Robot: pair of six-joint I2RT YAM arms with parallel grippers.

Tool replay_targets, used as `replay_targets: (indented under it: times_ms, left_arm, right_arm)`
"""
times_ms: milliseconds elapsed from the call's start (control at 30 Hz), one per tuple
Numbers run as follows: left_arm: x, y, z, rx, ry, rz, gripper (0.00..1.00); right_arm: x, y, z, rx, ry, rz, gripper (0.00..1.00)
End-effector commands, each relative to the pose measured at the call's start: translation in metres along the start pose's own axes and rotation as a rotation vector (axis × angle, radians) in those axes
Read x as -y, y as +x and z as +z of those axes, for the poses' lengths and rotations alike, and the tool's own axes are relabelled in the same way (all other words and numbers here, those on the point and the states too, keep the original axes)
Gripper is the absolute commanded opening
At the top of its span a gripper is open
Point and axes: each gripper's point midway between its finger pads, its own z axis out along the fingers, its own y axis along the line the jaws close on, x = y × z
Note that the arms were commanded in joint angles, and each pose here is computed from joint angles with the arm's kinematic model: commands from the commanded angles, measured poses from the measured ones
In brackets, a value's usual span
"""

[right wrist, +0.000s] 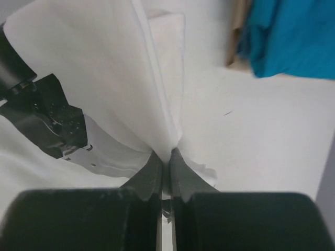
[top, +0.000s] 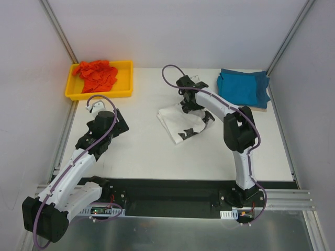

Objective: Fold and stack the t-shirts
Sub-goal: Neatly place the folded tshirt to the corner

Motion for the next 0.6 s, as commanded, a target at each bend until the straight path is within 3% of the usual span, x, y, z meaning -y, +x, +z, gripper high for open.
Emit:
replay_targets:
  times_ms: [0, 267, 567]
  left_arm:
    - [-0.013, -0.004, -0.001, 0.033, -0.043, 0.02, 0.99]
    - [-0.015, -0.008, -0.003, 0.055, -0.053, 0.023, 0.99]
    - [-0.012, -0.007, -0.004, 0.046, -0.031, 0.03, 0.99]
  right_arm:
    - [0.07, -0.047, -0.017, 0.106, 0.29, 0.019, 0.01]
    - [0.123, -0.097, -0.021, 0.212, 0.432, 0.143, 0.01]
    - [0.168, -0.159, -0.023, 0.353, 0.538, 0.128, 0.01]
